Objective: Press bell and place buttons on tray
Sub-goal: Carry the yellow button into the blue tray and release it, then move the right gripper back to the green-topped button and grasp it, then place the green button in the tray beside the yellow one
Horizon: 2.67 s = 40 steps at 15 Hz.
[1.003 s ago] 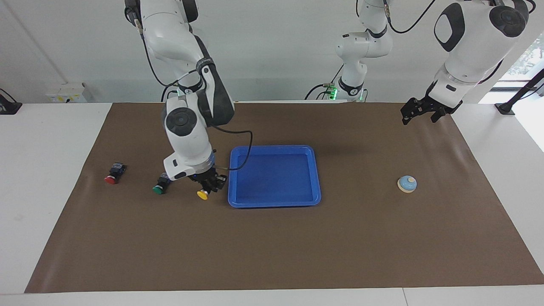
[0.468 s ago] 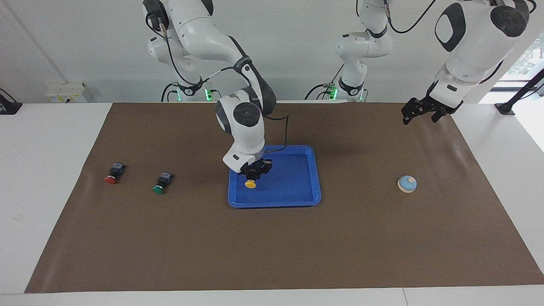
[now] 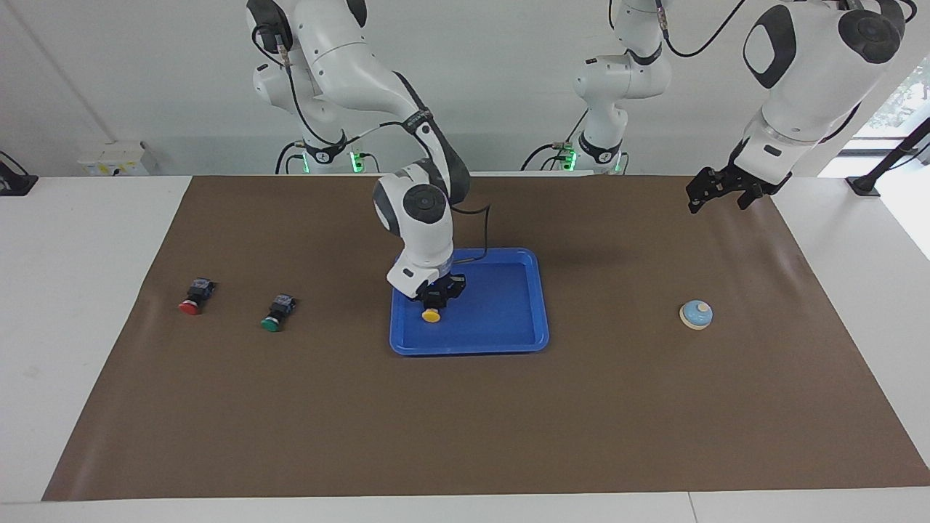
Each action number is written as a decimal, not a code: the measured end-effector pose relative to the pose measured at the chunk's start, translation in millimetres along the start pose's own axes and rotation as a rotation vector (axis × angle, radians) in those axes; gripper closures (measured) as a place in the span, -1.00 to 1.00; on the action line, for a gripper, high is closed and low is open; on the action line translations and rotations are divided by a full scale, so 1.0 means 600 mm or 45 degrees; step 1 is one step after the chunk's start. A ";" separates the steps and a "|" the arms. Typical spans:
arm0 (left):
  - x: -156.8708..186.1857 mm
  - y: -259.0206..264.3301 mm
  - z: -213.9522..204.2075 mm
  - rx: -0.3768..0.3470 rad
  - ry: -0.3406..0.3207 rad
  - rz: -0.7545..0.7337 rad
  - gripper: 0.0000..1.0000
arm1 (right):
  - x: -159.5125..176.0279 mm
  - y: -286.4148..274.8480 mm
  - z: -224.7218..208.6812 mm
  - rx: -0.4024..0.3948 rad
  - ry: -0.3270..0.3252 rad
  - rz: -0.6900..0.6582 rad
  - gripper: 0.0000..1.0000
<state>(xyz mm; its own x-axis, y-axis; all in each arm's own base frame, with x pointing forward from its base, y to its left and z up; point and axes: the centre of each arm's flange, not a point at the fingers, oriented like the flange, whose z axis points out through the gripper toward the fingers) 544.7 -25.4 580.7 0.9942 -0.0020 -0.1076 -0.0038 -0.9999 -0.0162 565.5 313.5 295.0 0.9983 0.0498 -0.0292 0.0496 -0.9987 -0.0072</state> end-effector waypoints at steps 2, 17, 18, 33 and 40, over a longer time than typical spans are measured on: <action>0.000 0.000 0.000 0.000 0.000 0.000 -1.00 | 0.005 0.005 -0.010 0.004 0.011 0.076 -0.31; 0.000 0.000 0.000 0.000 0.000 0.000 -1.00 | 0.050 0.552 -0.066 -0.025 0.010 0.472 -1.00; 0.000 0.000 0.000 0.000 0.000 0.000 -1.00 | 0.041 0.556 -0.045 -0.024 0.017 0.477 -1.00; 0.000 0.000 0.000 0.000 0.000 0.000 -1.00 | 0.001 0.523 -0.007 -0.023 -0.004 0.433 0.20; 0.000 0.000 0.000 0.000 0.000 0.000 -1.00 | 0.052 0.288 -0.183 -0.030 -0.003 0.414 0.20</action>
<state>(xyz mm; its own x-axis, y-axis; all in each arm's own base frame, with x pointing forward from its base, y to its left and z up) 544.6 -25.4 580.7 0.9942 -0.0020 -0.1074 -0.0038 -0.9999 -0.0162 608.5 141.8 402.7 0.9619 -0.2717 -0.0288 -0.2710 -0.9622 0.0262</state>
